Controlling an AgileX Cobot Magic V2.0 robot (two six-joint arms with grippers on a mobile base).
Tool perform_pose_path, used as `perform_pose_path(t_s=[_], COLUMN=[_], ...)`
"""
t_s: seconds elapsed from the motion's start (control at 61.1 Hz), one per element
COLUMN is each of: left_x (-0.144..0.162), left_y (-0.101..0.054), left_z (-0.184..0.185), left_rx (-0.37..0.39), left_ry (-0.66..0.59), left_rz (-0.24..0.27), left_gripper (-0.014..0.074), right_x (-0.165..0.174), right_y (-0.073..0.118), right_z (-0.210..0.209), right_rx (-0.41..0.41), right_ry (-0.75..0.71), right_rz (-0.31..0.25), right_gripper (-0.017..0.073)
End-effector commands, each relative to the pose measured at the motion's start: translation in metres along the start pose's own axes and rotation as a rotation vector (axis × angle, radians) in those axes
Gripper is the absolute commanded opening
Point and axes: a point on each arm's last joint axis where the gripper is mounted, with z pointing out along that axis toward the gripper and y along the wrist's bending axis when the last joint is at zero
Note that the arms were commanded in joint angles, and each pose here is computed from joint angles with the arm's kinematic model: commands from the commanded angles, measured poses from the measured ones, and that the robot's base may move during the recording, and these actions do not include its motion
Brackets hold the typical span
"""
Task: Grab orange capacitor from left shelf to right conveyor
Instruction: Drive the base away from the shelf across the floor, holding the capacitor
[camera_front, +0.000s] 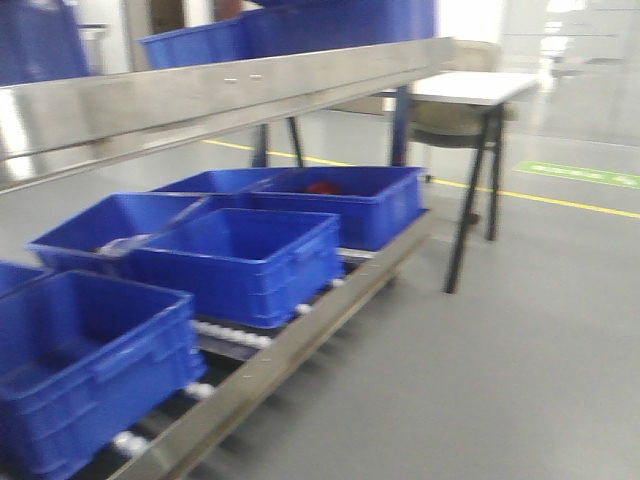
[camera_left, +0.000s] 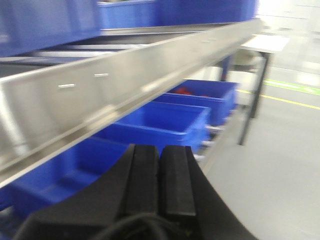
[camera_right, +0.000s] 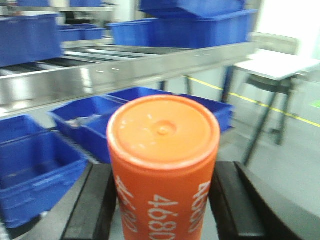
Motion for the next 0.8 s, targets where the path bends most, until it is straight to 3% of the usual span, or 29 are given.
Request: perform_pose_path(t_s=[0.0, 0.786], left_x=[-0.01, -0.01], left_y=[0.0006, 0.0018], left_z=[-0.0013, -0.0013], left_rx=[-0.009, -0.032], left_ry=[-0.103, -0.105], left_rz=[-0.005, -0.003], left_gripper=[-0.0127, -0.0127], right_x=[-0.0163, -0.0163], right_y=[0.0001, 0.0001], right_z=[-0.0016, -0.0016], right_rx=[0.003, 0.003], right_ry=[-0.104, -0.104], right_rz=[-0.017, -0.017], right_gripper=[0.0113, 0.0113])
